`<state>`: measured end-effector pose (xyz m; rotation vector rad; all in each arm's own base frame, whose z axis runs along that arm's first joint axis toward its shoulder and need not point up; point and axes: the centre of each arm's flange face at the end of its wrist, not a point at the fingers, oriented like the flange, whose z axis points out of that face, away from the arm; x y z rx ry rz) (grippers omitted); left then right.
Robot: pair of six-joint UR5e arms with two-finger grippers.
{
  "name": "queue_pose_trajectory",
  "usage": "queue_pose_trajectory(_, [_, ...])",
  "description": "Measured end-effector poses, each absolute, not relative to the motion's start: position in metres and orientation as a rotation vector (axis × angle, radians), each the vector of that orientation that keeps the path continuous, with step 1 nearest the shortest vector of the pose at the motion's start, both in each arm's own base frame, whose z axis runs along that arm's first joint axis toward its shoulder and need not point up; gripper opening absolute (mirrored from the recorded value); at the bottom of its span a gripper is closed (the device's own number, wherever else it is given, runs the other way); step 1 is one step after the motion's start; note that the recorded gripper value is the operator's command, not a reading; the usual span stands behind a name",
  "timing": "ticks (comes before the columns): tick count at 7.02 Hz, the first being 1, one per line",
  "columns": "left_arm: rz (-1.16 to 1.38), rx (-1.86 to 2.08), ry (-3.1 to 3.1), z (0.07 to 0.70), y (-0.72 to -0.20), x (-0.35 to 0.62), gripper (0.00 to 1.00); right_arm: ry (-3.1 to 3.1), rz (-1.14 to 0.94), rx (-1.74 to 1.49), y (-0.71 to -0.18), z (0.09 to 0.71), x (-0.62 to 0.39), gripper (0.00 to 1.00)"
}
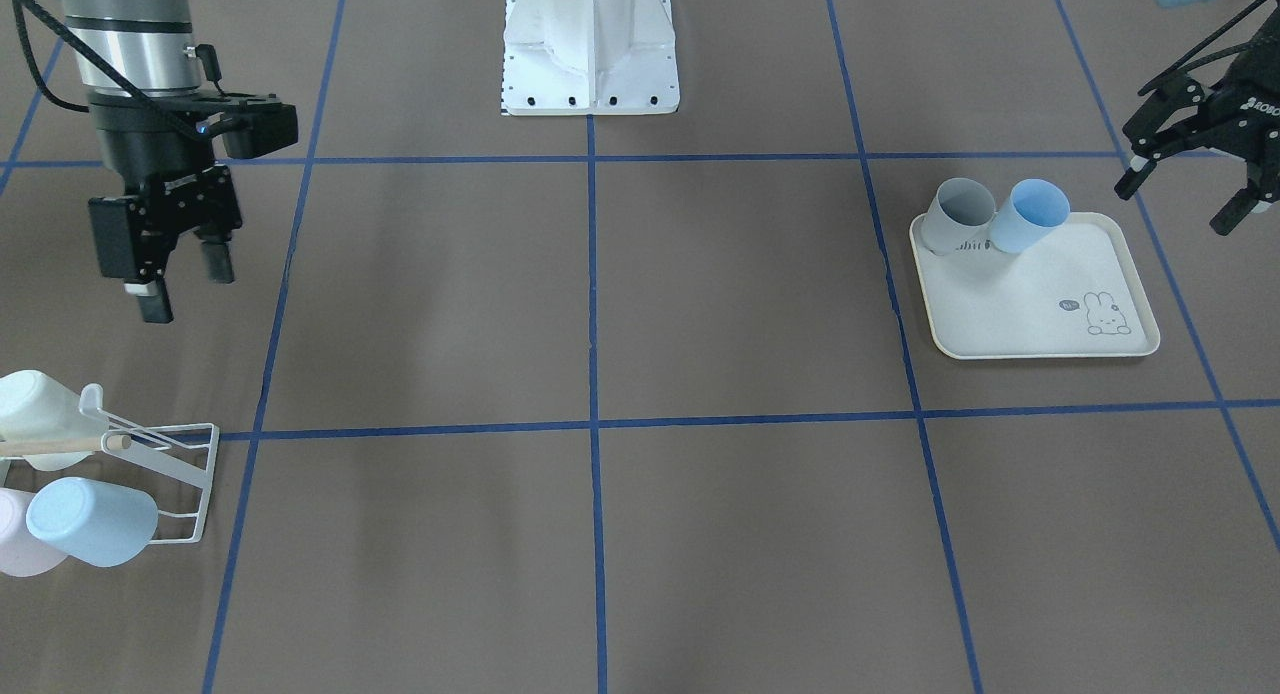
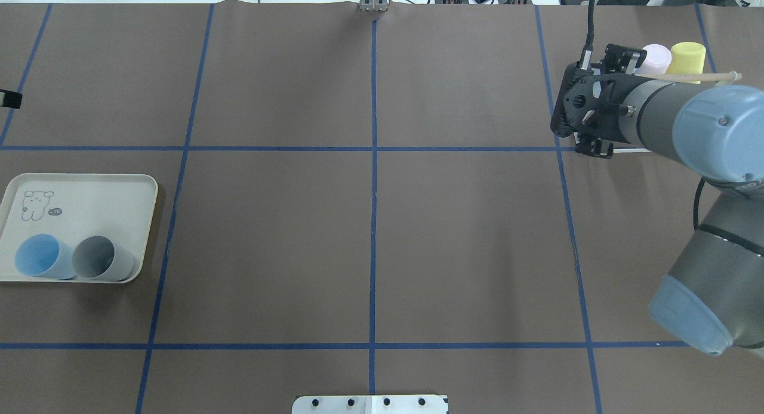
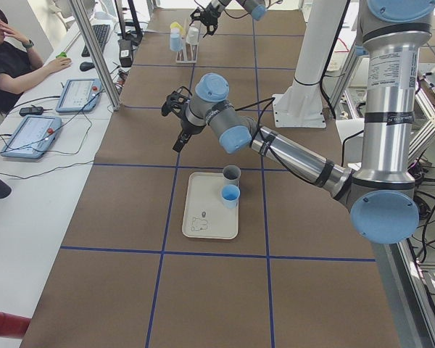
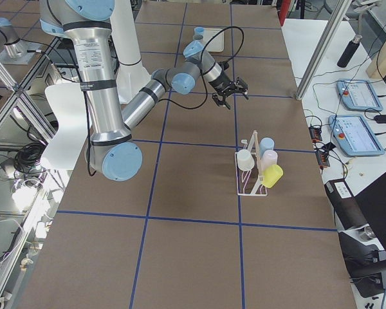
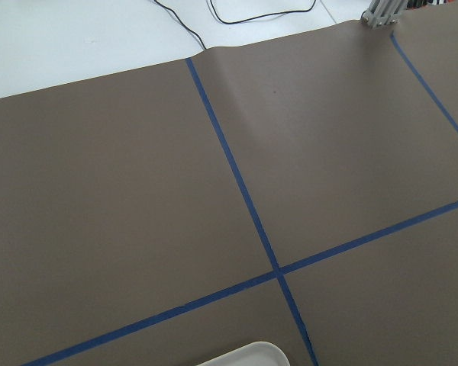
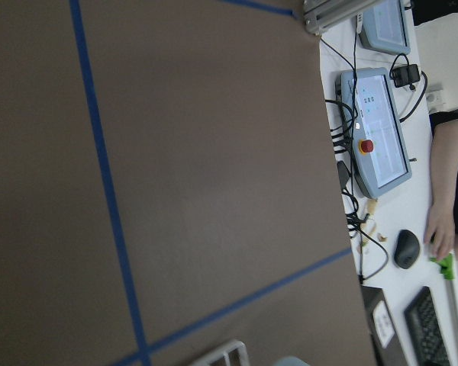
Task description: Transfer IKEA cup to right arm and place on rack
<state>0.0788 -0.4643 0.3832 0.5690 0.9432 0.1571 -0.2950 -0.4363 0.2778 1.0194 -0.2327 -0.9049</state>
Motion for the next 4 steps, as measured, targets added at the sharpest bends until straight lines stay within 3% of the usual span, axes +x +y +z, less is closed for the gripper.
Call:
queue_pose_trajectory(2, [0.159,0.526,0.909,0.408,-0.456,0.097,1.00,-0.656,-0.597,1.015,-0.389,0.231,-0.356,0.99])
queue_pose_trajectory(4, [0.135,0.476,0.885,0.440,-0.435,0.131,1.00,-0.855,-0.517,0.969,-0.354,0.191,-0.402,0.99])
